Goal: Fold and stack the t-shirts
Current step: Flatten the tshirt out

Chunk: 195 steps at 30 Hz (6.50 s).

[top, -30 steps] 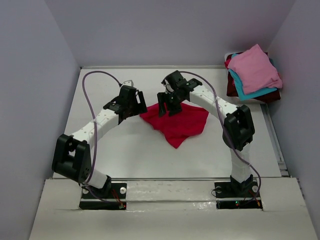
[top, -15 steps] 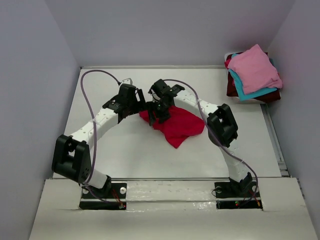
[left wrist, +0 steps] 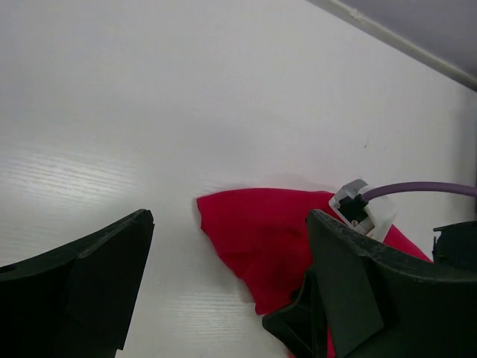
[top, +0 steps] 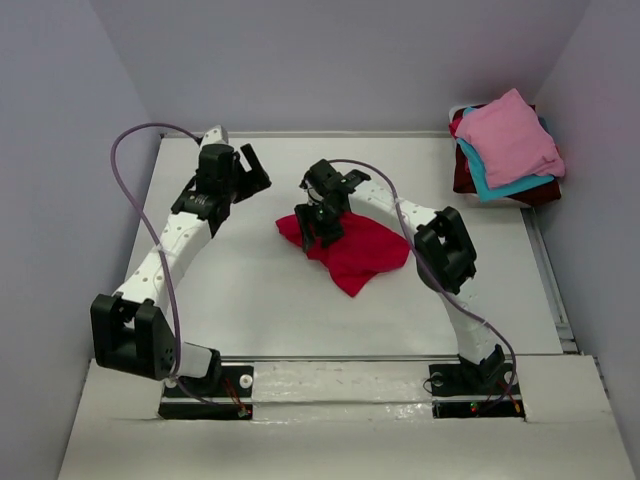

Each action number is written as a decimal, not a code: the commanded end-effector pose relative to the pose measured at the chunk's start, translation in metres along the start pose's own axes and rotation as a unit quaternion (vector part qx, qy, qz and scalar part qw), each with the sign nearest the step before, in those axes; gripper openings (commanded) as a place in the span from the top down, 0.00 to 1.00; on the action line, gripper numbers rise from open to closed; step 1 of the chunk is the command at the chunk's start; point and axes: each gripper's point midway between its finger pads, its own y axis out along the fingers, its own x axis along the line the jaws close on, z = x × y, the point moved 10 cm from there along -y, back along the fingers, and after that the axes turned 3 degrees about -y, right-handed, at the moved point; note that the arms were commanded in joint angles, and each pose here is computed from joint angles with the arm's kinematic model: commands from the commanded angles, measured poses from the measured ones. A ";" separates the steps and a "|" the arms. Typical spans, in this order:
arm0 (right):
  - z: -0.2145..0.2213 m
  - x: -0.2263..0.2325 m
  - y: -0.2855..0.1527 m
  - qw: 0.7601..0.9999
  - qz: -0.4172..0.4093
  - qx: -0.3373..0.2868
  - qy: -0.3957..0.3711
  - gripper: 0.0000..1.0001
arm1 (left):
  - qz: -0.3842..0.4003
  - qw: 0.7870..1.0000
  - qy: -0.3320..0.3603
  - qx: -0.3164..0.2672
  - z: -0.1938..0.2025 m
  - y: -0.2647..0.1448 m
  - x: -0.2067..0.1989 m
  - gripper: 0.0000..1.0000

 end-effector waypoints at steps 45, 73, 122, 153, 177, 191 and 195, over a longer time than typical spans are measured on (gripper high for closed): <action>0.008 0.010 0.014 0.995 0.089 0.022 -0.029 0.93 | 0.164 0.976 -0.033 -0.142 -0.070 -0.073 -0.024 0.03; -0.034 0.075 -0.233 0.941 0.099 -0.318 -0.052 0.93 | 0.093 0.993 -0.025 -0.067 -0.017 -0.016 0.011 0.04; -0.047 0.053 -0.230 0.910 0.158 -0.382 -0.012 0.62 | 0.071 0.995 -0.023 -0.061 -0.005 -0.006 0.018 0.04; 0.005 0.000 -0.054 0.992 0.088 -0.068 0.052 0.46 | 0.047 0.991 -0.007 -0.127 -0.043 -0.024 0.009 0.04; -0.017 -0.001 -0.010 0.994 0.071 -0.072 0.038 0.70 | 0.038 0.990 -0.007 -0.137 -0.055 -0.035 0.020 0.04; -0.042 0.022 -0.099 0.981 0.108 -0.159 0.012 0.93 | 0.040 0.993 -0.019 -0.111 -0.041 -0.023 0.028 0.04; -0.053 0.035 -0.152 0.967 0.128 -0.221 0.004 0.93 | 0.038 0.994 -0.016 -0.100 -0.035 -0.020 0.031 0.04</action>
